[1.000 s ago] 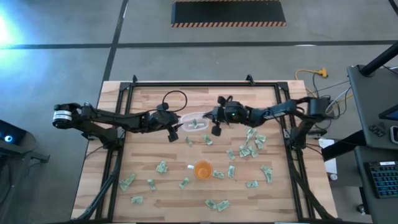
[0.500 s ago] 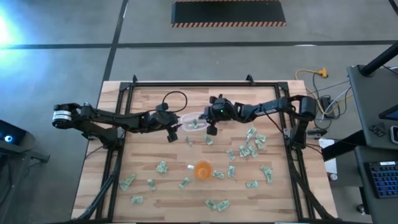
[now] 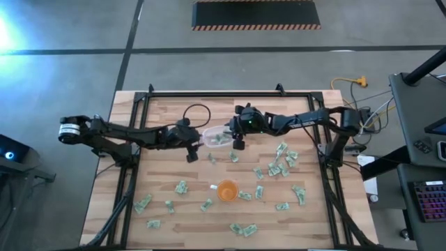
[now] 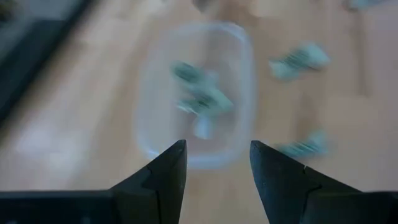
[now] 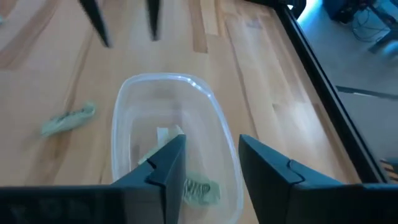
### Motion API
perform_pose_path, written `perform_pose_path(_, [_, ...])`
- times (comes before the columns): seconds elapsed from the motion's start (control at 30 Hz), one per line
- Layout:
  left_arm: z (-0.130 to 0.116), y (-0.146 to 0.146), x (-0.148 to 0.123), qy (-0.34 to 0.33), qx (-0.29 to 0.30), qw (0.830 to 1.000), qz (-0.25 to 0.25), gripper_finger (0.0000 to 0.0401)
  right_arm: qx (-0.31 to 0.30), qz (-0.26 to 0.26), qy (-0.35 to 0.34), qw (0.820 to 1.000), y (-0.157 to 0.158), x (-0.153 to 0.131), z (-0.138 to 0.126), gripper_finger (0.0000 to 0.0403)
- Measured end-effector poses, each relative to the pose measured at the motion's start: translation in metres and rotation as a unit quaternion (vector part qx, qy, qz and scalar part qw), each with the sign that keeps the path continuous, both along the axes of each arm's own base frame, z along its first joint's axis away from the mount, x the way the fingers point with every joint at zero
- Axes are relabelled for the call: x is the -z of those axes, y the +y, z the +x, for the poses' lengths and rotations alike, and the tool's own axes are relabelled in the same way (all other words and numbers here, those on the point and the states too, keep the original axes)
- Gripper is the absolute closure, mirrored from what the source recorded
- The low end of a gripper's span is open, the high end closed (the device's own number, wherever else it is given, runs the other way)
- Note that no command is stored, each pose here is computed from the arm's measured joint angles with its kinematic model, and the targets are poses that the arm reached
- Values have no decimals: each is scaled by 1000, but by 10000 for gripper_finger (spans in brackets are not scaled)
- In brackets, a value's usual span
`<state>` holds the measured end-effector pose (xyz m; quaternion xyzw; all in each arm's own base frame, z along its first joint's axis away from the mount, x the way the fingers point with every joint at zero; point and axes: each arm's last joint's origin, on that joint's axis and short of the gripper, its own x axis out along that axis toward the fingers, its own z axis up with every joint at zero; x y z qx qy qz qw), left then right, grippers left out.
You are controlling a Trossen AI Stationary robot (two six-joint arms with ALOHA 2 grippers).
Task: Pick and place Stevia / Truvia into bins
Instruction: Put the stevia packet into the transparent bin
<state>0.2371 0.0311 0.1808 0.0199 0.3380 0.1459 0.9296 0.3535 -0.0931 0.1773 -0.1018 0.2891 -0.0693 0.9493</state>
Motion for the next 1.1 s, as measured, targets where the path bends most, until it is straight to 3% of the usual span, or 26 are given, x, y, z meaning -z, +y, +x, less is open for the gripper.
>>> perform_pose_path(0.13, [-5, -9, 6, 35, 24, 998, -47, 241, -13, -11, 23, 1000, 5, -8, -14, 255])
perform_pose_path(0.4, [2, -28, 5, 12, 70, 997, -42, 241, -49, -2, 26, 998, 17, -17, -44, 266])
perform_pose_path(0.57, [11, -42, 7, -11, 121, 992, -12, 242, -43, 11, 23, 999, 23, -16, -61, 273])
perform_pose_path(0.7, [22, -55, 13, -25, 173, 984, 39, 242, -42, 19, 23, 999, 28, -14, -72, 276])
perform_pose_path(0.87, [36, -61, 21, 31, 174, 977, 116, 242, -37, 30, 23, 999, 33, -12, -83, 274])
perform_pose_path(1.1, [56, -60, 23, 112, 172, 970, 127, 242, -30, 38, 11, 999, 36, -15, -93, 276])
